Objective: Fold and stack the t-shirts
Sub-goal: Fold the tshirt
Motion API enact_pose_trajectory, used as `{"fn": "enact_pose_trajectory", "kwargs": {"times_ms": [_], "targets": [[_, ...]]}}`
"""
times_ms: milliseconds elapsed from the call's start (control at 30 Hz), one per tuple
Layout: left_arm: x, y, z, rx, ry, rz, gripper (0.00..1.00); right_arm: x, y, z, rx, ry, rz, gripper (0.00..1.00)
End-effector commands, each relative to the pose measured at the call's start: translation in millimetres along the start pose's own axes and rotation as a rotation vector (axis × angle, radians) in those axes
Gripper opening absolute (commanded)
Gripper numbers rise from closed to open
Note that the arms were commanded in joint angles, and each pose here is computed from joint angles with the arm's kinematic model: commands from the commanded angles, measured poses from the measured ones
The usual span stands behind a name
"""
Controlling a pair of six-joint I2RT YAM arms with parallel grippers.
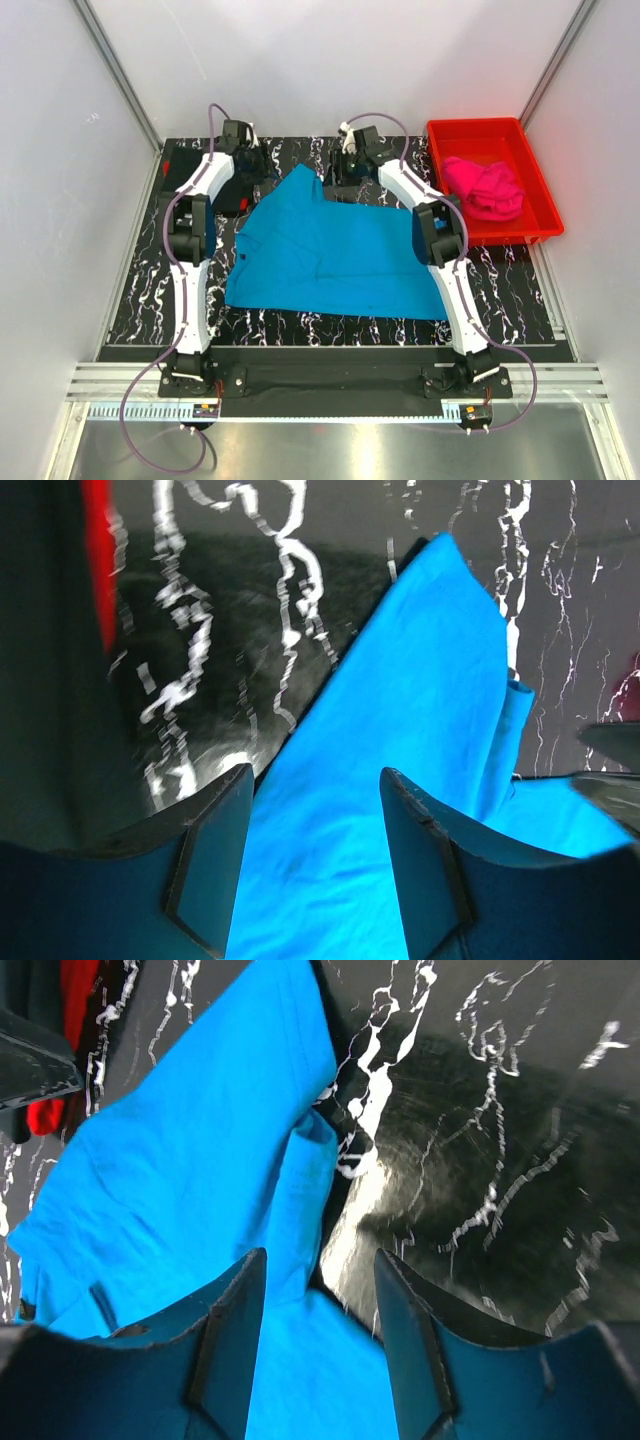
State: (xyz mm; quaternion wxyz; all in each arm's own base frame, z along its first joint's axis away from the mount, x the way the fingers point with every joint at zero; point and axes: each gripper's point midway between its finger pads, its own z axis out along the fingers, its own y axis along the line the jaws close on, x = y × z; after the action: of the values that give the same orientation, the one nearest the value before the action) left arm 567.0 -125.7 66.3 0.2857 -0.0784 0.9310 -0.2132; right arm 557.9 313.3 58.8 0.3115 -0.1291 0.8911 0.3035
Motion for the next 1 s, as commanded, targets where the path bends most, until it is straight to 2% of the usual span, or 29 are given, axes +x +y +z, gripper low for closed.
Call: {"fn": "enact_pose_trajectory", "kwargs": {"times_ms": [0, 167, 333, 467, 533, 600, 633, 667, 733, 767, 800, 867, 967], "targets": [[-29, -18, -7, 0.033, -0.076, 0.076, 0.58, -28, 33, 4, -0.141, -0.084, -0.019, 0.56], [-20, -14, 12, -0.020, -0.049, 0.116, 0.58, -24, 33, 21, -0.191, -0.095, 0.026, 0.56], [-13, -14, 25, -0.064, -0.036, 0.166, 0.59, -19, 19, 37, -0.140, -0.103, 0.093, 0.55], [-6, -7, 40, -0.073, -0.015, 0.152, 0.61, -22, 15, 42, -0.131, -0.118, 0.106, 0.53], [-7, -10, 43, -0.056, -0.014, 0.145, 0.61, -24, 16, 43, -0.137, -0.129, 0.105, 0.44], [-3, -8, 48, -0.053, -0.003, 0.139, 0.60, -25, 15, 44, -0.137, -0.134, 0.101, 0.30], [-1, -8, 50, -0.051, -0.001, 0.135, 0.55, -28, 14, 42, -0.126, -0.145, 0.095, 0.16], [-2, -9, 51, -0.046, -0.005, 0.135, 0.51, -31, 14, 42, -0.123, -0.156, 0.082, 0.11], [-3, -10, 52, -0.041, -0.007, 0.136, 0.36, -37, 14, 36, -0.110, -0.175, 0.066, 0.01], [-7, -11, 50, -0.036, -0.016, 0.135, 0.18, -42, 15, 34, -0.105, -0.191, 0.057, 0.00], [-9, -12, 49, -0.037, -0.022, 0.133, 0.10, -45, 13, 32, -0.096, -0.203, 0.048, 0.00], [-17, -10, 44, -0.051, -0.043, 0.118, 0.00, -55, 12, 24, -0.067, -0.241, 0.045, 0.00], [-27, -3, 37, -0.064, -0.072, 0.075, 0.00, -61, 5, 15, -0.034, -0.269, 0.061, 0.00]]}}
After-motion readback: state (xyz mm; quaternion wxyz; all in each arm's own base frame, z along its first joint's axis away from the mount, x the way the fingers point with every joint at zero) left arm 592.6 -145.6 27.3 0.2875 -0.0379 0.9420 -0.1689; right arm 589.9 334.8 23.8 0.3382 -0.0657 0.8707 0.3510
